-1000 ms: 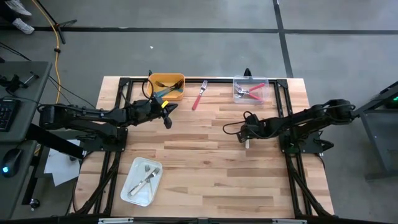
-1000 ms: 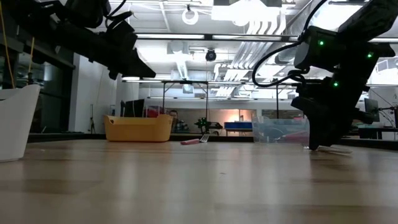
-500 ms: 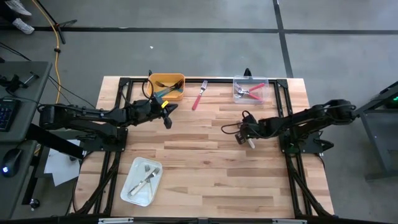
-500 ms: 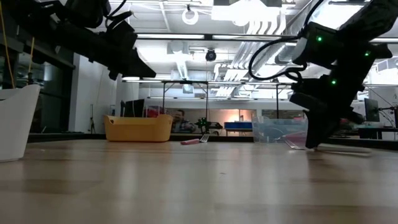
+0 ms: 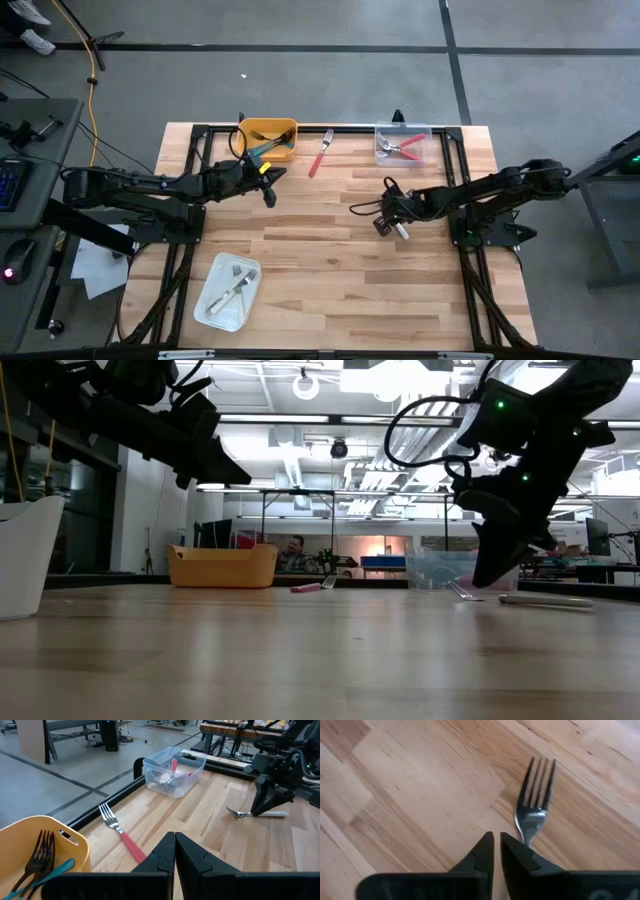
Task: Sort silverware by color (type)
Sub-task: Put the white fork into the white bin
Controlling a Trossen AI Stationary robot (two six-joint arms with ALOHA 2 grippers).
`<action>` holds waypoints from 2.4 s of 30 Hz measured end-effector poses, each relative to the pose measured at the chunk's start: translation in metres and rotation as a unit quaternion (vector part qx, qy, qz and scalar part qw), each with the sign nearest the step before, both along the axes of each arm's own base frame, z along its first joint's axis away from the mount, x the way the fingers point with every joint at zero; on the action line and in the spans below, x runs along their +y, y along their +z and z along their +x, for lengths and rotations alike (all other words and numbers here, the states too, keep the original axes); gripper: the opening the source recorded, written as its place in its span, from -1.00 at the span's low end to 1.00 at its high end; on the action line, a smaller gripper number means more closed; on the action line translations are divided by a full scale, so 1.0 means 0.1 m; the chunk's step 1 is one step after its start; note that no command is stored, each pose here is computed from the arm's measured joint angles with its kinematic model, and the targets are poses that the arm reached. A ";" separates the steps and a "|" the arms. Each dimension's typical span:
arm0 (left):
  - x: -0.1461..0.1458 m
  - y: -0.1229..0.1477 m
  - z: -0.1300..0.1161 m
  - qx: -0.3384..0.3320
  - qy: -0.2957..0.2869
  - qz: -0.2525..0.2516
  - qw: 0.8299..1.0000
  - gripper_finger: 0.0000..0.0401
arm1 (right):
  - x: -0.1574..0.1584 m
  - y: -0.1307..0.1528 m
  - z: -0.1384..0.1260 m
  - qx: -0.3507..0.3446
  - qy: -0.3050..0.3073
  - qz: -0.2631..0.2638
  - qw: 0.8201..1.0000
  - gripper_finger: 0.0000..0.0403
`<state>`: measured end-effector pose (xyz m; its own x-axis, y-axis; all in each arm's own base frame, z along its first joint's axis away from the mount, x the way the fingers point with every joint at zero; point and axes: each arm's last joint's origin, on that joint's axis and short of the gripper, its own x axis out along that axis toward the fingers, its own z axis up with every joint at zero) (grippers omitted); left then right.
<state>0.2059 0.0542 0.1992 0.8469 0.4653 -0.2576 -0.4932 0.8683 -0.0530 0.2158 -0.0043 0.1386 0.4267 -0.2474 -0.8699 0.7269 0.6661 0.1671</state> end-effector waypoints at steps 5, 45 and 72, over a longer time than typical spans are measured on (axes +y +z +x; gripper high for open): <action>0.00 0.00 0.00 0.000 0.000 0.000 1.000 -0.99 | 0.00 0.07 0.01 0.022 -0.003 -0.004 1.000 -0.60; -0.11 -0.06 0.15 -0.027 -0.123 -0.030 0.992 -0.98 | -0.04 0.32 0.52 -0.213 0.169 -0.131 0.953 -0.98; -0.08 -0.18 0.27 -0.020 -0.130 0.003 0.991 -0.98 | -0.48 0.00 0.97 0.133 0.415 -0.076 0.897 -0.38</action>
